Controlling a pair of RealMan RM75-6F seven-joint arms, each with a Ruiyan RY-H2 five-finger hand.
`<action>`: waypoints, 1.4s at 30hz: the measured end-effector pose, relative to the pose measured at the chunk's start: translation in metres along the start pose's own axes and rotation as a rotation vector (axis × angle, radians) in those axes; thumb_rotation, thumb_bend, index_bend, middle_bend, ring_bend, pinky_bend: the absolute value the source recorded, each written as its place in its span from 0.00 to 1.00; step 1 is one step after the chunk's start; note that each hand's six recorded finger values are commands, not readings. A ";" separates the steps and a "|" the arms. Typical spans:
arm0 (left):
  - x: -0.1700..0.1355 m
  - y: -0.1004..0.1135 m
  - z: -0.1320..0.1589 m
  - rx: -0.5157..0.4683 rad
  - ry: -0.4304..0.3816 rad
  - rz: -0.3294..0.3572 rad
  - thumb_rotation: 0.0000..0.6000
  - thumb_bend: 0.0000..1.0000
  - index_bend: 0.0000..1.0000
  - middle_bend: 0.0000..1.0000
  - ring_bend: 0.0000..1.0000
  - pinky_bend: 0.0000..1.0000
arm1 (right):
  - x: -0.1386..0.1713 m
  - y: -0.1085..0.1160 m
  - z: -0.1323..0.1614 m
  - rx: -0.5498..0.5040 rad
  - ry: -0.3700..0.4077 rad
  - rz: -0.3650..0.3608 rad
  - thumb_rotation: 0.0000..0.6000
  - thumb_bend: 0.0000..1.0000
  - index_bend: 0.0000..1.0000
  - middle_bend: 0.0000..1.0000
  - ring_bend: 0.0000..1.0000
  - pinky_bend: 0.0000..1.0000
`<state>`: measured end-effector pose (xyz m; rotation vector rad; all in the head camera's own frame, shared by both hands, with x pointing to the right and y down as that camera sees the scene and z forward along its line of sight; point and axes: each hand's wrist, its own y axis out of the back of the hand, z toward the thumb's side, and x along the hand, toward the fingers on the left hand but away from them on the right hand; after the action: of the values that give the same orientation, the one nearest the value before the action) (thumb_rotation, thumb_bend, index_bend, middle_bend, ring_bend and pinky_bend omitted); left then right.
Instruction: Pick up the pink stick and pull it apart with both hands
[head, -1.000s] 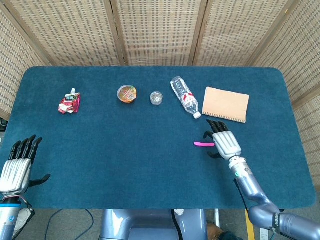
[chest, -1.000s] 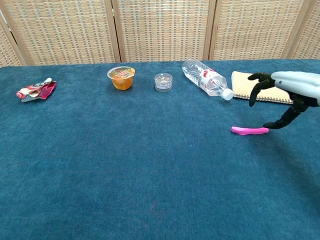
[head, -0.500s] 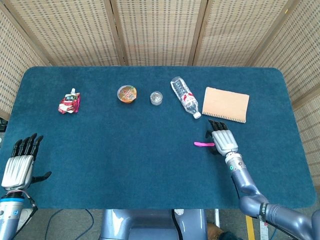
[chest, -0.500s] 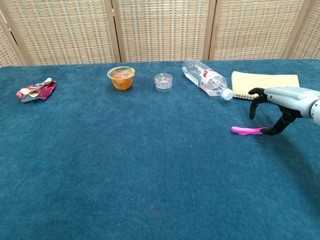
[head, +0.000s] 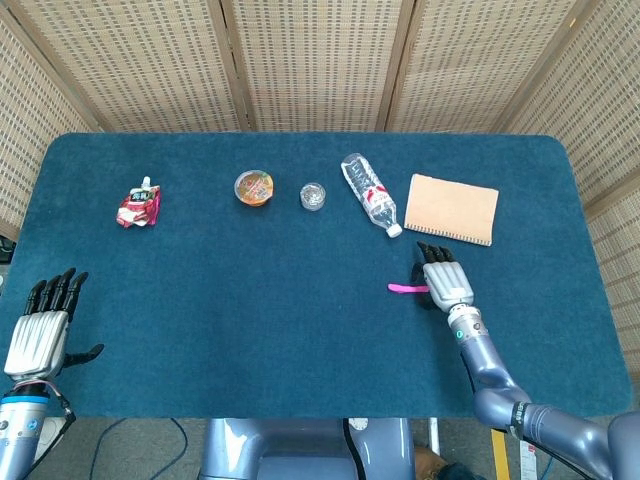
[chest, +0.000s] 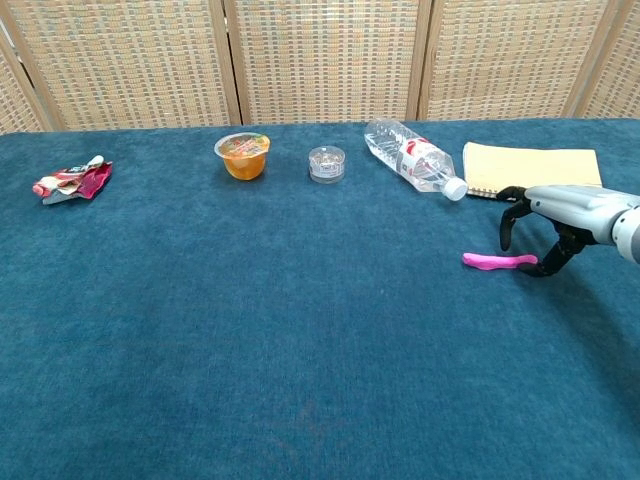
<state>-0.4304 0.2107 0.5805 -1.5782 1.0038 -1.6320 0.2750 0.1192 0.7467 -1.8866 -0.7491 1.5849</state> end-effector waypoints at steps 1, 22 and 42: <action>0.000 0.000 0.000 0.001 0.000 -0.002 1.00 0.00 0.00 0.00 0.00 0.00 | 0.000 -0.001 0.000 -0.003 0.000 0.000 1.00 0.51 0.47 0.07 0.00 0.00; 0.001 -0.006 0.002 0.011 -0.001 -0.017 1.00 0.00 0.00 0.00 0.00 0.00 | -0.004 -0.009 -0.001 -0.003 -0.001 0.010 1.00 0.56 0.54 0.11 0.00 0.00; 0.003 -0.005 0.002 0.014 -0.009 -0.023 1.00 0.00 0.00 0.00 0.00 0.00 | 0.009 -0.001 0.024 -0.141 0.066 -0.002 1.00 0.64 0.67 0.19 0.00 0.00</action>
<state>-0.4285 0.2106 0.5866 -1.5922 0.9705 -1.6426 0.2531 0.1275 0.7376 -2.0270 -0.8526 1.4953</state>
